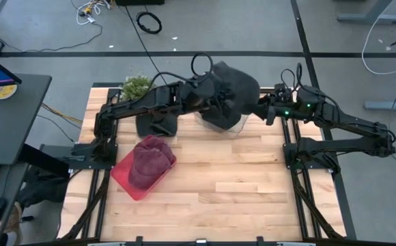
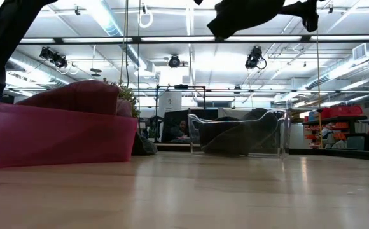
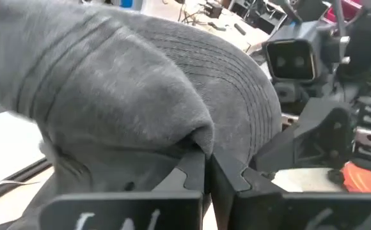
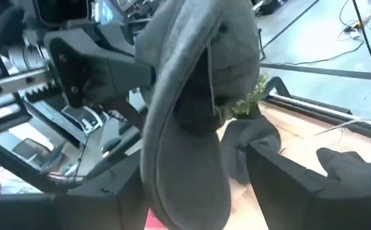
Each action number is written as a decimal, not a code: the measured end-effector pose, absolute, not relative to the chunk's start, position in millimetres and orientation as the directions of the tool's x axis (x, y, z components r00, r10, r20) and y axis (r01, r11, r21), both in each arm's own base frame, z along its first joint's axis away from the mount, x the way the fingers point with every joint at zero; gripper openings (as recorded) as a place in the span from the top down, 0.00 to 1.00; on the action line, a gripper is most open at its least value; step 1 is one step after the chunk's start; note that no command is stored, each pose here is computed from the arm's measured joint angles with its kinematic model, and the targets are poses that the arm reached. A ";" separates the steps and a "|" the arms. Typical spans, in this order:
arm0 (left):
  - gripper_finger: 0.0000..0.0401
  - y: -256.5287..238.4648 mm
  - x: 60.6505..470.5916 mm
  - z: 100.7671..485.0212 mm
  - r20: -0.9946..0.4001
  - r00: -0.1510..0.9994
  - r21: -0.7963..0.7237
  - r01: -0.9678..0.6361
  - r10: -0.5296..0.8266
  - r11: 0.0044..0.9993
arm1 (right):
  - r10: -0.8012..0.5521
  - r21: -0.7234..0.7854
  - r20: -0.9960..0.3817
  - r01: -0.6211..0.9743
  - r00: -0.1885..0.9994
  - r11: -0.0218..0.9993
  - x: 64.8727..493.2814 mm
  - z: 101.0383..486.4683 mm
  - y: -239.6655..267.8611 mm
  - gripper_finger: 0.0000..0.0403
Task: Pick & Place hat
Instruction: Put the bottom black cap into the transparent bin
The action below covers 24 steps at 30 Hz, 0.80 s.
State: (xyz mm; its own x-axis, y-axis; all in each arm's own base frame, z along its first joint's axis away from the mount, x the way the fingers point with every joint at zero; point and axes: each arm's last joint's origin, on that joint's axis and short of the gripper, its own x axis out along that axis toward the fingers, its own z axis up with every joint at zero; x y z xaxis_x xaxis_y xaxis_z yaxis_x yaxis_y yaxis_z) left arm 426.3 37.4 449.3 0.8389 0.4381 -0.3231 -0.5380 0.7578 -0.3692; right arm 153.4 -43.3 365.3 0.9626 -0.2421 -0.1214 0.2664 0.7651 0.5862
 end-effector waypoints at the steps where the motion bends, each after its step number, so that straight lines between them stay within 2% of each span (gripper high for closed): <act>1: 0.99 37.7 426.2 449.2 -0.323 0.835 -0.365 -0.544 0.445 0.756 | -0.244 0.590 -0.120 0.267 0.962 0.762 153.3 365.5 -43.3 0.41; 5: 0.99 36.0 426.2 449.2 -0.322 0.832 -0.340 -0.547 0.452 0.765 | -0.247 0.592 -0.112 0.265 0.962 0.761 153.5 366.2 -43.5 0.54; 7: 0.99 34.1 426.3 449.2 -0.322 0.831 -0.332 -0.548 0.454 0.768 | -0.255 0.589 -0.103 0.265 0.962 0.763 153.5 367.1 -43.7 0.66; 10: 0.98 33.7 426.1 449.0 -0.322 0.826 -0.322 -0.554 0.462 0.768 | -0.248 0.582 -0.087 0.251 0.965 0.773 153.8 368.6 -43.5 0.90; 11: 0.97 34.3 426.0 448.8 -0.323 0.825 -0.320 -0.557 0.464 0.767 | -0.241 0.575 -0.074 0.239 0.968 0.783 153.8 370.1 -43.1 0.94; 19: 0.94 28.2 426.7 448.9 -0.321 0.831 -0.234 -0.534 0.454 0.813 | -0.237 0.588 -0.071 0.233 0.969 0.775 153.7 370.5 -43.0 0.98; 24: 0.85 22.8 423.3 453.0 -0.310 0.833 -0.168 -0.522 0.458 0.836 | -0.269 0.596 -0.096 0.272 0.958 0.756 152.7 368.1 -43.9 0.98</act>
State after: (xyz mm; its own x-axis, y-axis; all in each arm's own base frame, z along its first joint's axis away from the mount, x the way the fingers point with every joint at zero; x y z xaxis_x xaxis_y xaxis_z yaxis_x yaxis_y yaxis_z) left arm 423.3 22.8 453.0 0.8330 0.4581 -0.3103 -0.5224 0.8360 -0.1681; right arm 152.7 -43.9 368.1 0.9583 -0.2693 -0.0961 0.2720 0.7556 0.5959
